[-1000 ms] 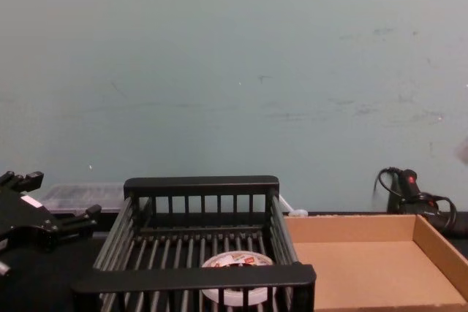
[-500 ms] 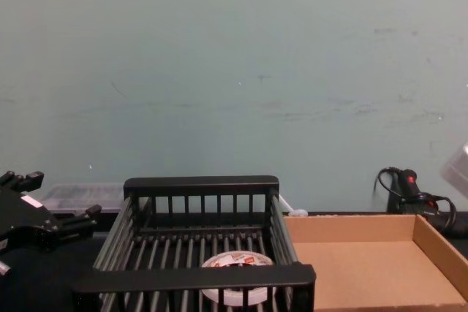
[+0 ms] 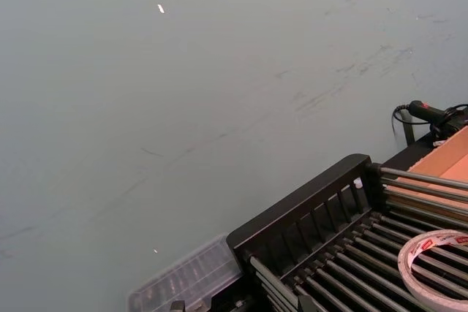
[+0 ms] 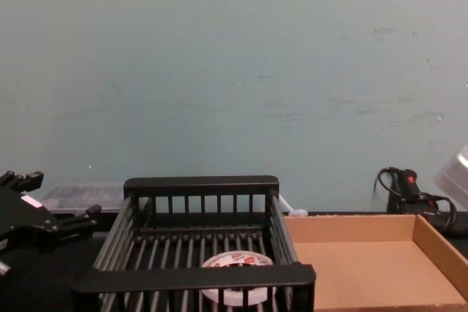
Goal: Pick up the white tape and place it into the black box , Pick up the silver tape and place it into the brown box.
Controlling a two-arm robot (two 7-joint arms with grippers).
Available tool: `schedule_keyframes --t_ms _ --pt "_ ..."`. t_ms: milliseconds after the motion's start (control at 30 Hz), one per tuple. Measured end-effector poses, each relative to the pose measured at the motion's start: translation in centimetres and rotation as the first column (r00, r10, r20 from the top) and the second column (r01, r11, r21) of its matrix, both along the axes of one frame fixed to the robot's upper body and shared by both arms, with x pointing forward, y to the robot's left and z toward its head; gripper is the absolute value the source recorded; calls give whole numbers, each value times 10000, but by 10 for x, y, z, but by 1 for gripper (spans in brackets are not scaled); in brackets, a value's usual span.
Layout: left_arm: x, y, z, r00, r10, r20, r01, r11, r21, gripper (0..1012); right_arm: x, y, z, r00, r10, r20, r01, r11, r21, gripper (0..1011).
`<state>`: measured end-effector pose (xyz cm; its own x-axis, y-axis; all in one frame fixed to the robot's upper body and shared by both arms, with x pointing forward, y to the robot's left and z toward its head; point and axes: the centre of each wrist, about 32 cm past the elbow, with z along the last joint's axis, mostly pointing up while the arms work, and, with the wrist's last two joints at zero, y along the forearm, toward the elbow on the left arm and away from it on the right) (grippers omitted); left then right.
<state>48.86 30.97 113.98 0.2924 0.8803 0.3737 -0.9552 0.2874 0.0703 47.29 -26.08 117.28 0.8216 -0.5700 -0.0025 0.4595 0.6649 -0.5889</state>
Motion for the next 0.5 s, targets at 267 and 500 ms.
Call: schedule_keyframes --t_ms 267,500 --pt "0 0 0 10000 1 1 -1 10000 0 1001 0 1 -1 10000 38 -87 -38 10000 -18 1002" --pt "0 0 0 10000 0 1 0 10000 0 1001 1 1 -2 9999 30 -136 -30 10000 -16 1002"
